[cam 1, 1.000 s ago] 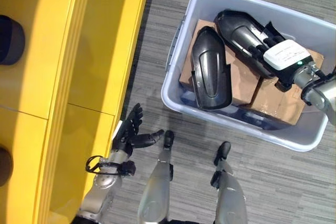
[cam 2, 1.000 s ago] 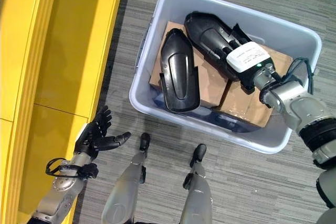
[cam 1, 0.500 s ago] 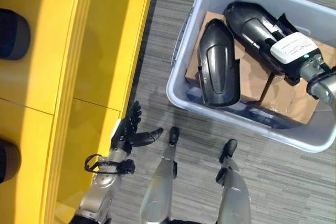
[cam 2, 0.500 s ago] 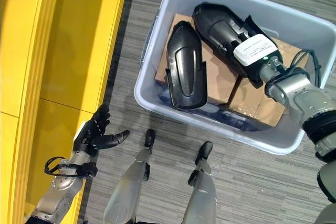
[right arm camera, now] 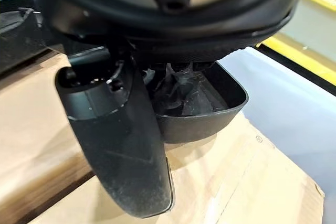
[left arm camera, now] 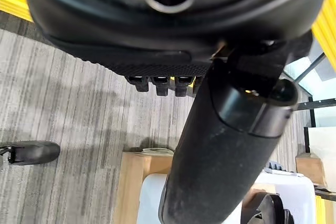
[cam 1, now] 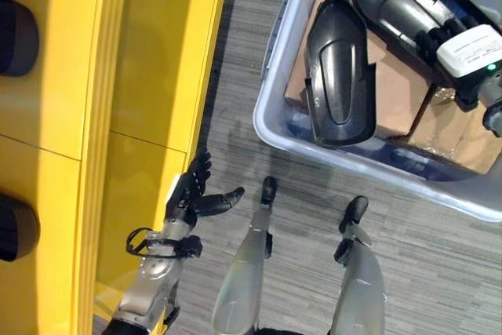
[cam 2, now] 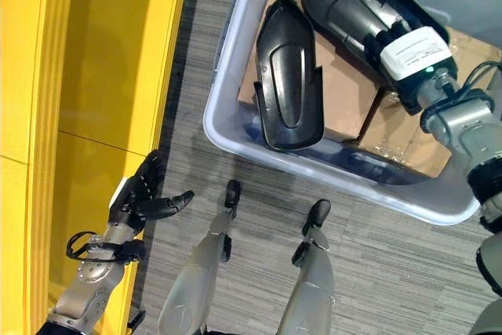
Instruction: Move parts from the plastic box to the shelf.
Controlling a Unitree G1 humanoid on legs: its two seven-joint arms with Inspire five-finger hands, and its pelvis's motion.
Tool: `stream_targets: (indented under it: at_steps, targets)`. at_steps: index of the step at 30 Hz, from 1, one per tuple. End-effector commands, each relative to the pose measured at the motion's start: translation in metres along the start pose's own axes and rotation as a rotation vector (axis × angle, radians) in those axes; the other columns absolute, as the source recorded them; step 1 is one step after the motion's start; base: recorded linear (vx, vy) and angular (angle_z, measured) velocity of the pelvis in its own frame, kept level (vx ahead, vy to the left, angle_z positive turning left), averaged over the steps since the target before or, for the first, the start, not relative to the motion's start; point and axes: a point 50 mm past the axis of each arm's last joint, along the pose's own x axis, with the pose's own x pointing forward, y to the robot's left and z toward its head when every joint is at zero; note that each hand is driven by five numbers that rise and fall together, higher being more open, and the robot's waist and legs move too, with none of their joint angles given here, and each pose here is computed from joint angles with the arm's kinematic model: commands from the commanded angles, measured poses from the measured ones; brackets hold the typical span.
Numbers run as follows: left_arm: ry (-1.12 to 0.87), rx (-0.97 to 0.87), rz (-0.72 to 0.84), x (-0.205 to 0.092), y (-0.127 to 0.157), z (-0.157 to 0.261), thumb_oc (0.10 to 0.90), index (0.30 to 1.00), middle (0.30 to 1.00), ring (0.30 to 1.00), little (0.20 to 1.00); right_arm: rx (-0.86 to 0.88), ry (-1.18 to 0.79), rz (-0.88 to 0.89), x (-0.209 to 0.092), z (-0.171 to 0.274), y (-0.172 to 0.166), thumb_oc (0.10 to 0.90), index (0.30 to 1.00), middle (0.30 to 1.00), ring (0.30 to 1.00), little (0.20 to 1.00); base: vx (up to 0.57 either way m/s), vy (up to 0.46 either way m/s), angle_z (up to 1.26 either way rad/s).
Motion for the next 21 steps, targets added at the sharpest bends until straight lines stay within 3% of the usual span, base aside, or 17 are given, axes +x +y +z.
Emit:
stream_targets:
  at_steps: [1, 3, 4, 5, 6, 13, 21]
  targets:
    - [-0.172, -0.029, -0.026, -0.004, -0.007, 0.031, 0.900, 1.000, 1.000, 1.000, 1.000, -0.077, 0.198, -0.002, -0.003, -0.050, -0.017, 0.900, 1.000, 1.000, 1.000, 1.000, -0.01, -0.008, 0.08]
    - [-0.177, -0.033, -0.026, -0.003, -0.009, 0.031, 0.900, 1.000, 1.000, 1.000, 1.000, -0.070, 0.226, 0.023, -0.004, -0.053, -0.009, 0.900, 1.000, 1.000, 1.000, 1.000, -0.01, -0.014, 0.09]
    - [-0.179, -0.035, -0.025, -0.003, -0.009, 0.031, 0.900, 1.000, 1.000, 1.000, 1.000, -0.062, 0.238, 0.038, -0.005, -0.054, -0.005, 0.624, 0.613, 0.613, 0.613, 0.613, -0.01, -0.011, 0.11]
    - [-0.182, -0.036, -0.024, -0.002, -0.010, 0.032, 0.900, 1.000, 1.000, 1.000, 1.000, -0.055, 0.245, 0.046, -0.006, -0.054, -0.002, 0.400, 0.300, 0.300, 0.300, 0.300, 0.00, -0.029, 0.17]
    - [-0.192, -0.040, -0.025, -0.001, -0.012, 0.033, 0.900, 1.000, 1.000, 1.000, 1.000, -0.068, 0.238, 0.089, -0.008, -0.048, 0.012, 0.400, 0.300, 0.300, 0.300, 0.300, 0.01, -0.020, 0.15]
    - [-0.202, -0.055, -0.021, 0.003, -0.016, 0.034, 0.900, 1.000, 1.000, 1.000, 1.000, -0.022, 0.212, 0.102, -0.008, -0.031, 0.028, 0.400, 0.300, 0.300, 0.300, 0.300, 0.00, -0.008, 0.08]
    - [-0.197, -0.048, -0.009, 0.006, -0.015, 0.033, 0.900, 1.000, 1.000, 1.000, 1.000, 0.000, 0.147, 0.043, -0.007, -0.015, 0.022, 0.400, 0.300, 0.300, 0.300, 0.300, 0.00, -0.001, 0.01]
